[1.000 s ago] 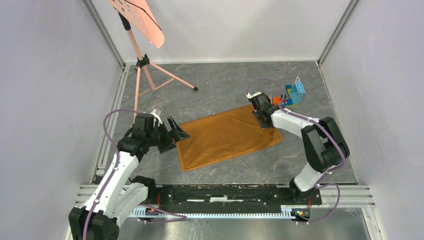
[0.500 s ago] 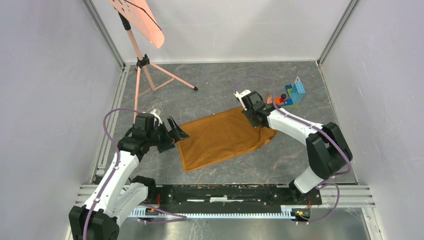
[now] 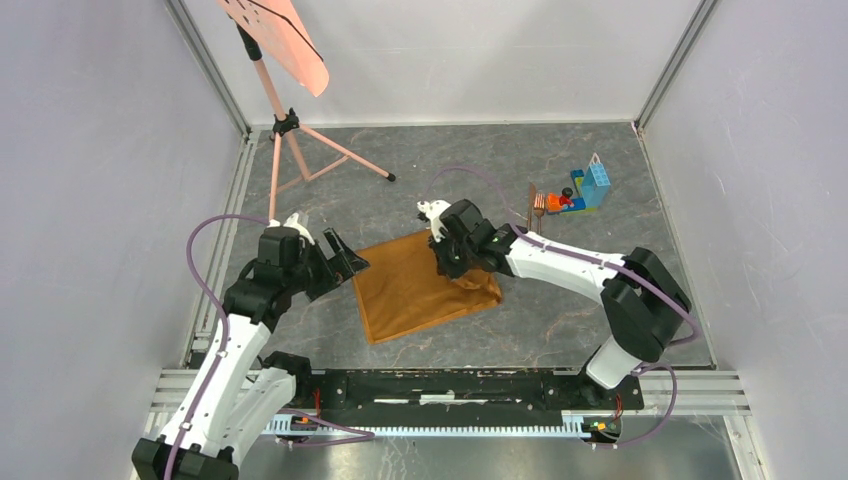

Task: Fold the napkin into a case and place the utensils inside
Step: Fold the rectangle-folded napkin at the center of the board, then smooth out the square-folded napkin at the center of the board.

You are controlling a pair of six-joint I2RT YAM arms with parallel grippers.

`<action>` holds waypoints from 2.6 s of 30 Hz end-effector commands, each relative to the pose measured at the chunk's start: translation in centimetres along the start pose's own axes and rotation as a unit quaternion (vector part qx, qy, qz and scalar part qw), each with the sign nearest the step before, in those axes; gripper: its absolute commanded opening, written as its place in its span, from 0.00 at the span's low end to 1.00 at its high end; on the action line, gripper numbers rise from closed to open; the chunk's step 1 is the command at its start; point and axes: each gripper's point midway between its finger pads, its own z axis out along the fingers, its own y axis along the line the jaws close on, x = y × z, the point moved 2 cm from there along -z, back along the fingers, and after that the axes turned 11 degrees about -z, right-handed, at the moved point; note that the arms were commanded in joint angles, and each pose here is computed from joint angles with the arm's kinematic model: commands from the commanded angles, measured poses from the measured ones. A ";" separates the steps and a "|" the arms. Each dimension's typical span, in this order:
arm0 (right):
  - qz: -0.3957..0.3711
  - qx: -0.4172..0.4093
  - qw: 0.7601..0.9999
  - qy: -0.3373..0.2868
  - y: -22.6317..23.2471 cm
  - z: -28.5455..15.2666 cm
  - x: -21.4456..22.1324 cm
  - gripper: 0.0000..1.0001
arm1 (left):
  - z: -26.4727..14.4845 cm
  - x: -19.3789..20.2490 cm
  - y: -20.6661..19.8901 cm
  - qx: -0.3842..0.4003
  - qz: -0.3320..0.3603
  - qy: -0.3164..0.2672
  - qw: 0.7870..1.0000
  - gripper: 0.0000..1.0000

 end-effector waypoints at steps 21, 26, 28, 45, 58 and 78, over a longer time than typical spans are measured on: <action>0.016 -0.140 0.988 -0.069 10.4 3.4 -6.7 0.00 | -0.9 -0.2 -0.3 0.007 0.002 -0.016 1.000 1.00; -0.001 -0.165 0.984 -0.062 10.9 3.6 -7.0 0.53 | -0.9 -0.3 -0.1 0.001 0.005 -0.020 1.000 1.00; -0.013 -0.175 0.981 -0.085 10.8 2.0 -7.7 0.68 | -1.0 -0.4 0.1 -0.004 0.006 -0.023 1.000 1.00; 0.071 -0.180 0.977 -0.093 1.8 1.3 -0.2 0.80 | -0.9 -0.7 -0.9 0.006 0.009 -0.012 1.000 1.00; 0.102 -0.215 0.968 -0.077 2.3 4.5 1.9 0.58 | -1.5 -0.6 -1.1 0.010 0.008 -0.018 1.000 1.00; 0.162 -0.310 0.912 -0.213 8.3 5.8 -11.2 0.18 | -2.4 -0.8 -1.3 0.014 0.010 -0.030 0.999 1.00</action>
